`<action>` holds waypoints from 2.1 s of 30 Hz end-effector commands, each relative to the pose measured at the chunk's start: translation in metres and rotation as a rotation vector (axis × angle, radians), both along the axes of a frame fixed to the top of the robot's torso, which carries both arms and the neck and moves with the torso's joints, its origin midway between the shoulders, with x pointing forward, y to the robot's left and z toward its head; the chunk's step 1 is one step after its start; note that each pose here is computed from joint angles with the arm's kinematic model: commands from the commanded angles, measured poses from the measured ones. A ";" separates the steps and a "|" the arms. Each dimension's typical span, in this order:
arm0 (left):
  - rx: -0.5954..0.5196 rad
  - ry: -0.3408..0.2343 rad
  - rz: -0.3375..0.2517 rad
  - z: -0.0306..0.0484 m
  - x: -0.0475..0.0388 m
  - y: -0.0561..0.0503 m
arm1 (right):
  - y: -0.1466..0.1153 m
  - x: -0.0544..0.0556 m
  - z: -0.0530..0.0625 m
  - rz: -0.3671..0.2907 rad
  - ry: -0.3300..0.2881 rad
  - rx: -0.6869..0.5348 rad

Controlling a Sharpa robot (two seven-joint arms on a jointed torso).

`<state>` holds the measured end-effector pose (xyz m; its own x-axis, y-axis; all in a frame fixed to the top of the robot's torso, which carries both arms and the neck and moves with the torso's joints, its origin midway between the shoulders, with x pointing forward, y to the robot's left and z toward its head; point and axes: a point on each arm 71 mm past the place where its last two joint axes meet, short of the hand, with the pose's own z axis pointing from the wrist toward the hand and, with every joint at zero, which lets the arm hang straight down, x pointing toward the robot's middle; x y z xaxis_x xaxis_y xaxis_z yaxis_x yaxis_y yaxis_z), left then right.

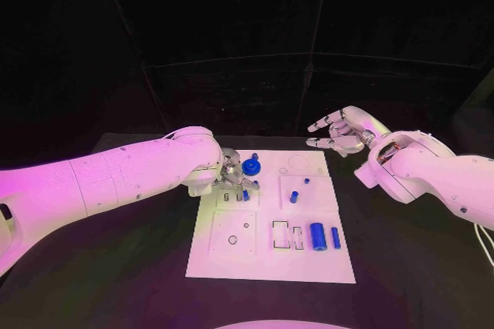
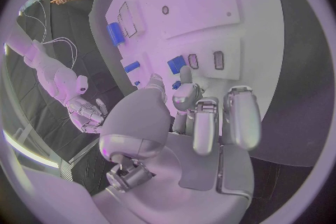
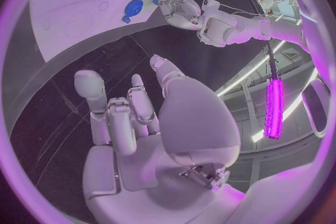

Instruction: Assemble the parts on the task board

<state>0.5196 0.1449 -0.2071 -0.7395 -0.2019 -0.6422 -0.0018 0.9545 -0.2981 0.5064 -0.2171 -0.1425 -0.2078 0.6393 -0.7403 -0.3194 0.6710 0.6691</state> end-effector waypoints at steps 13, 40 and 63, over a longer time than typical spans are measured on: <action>0.045 0.030 -0.024 -0.0003 -0.0010 -0.001 | 0.002 0.002 0.000 -0.001 0.010 -0.002; 0.053 0.039 -0.038 -0.0008 -0.0008 -0.008 | 0.004 0.005 -0.002 -0.004 0.022 -0.008; 0.044 0.046 -0.063 -0.0010 -0.0012 -0.011 | 0.006 0.005 -0.003 -0.001 0.031 -0.015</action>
<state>0.5198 0.1347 -0.2068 -0.7695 -0.1465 -0.6216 0.0272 0.9649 -0.2611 0.5114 -0.2116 -0.1463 -0.2258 0.6319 -0.7414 -0.2943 0.6813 0.6703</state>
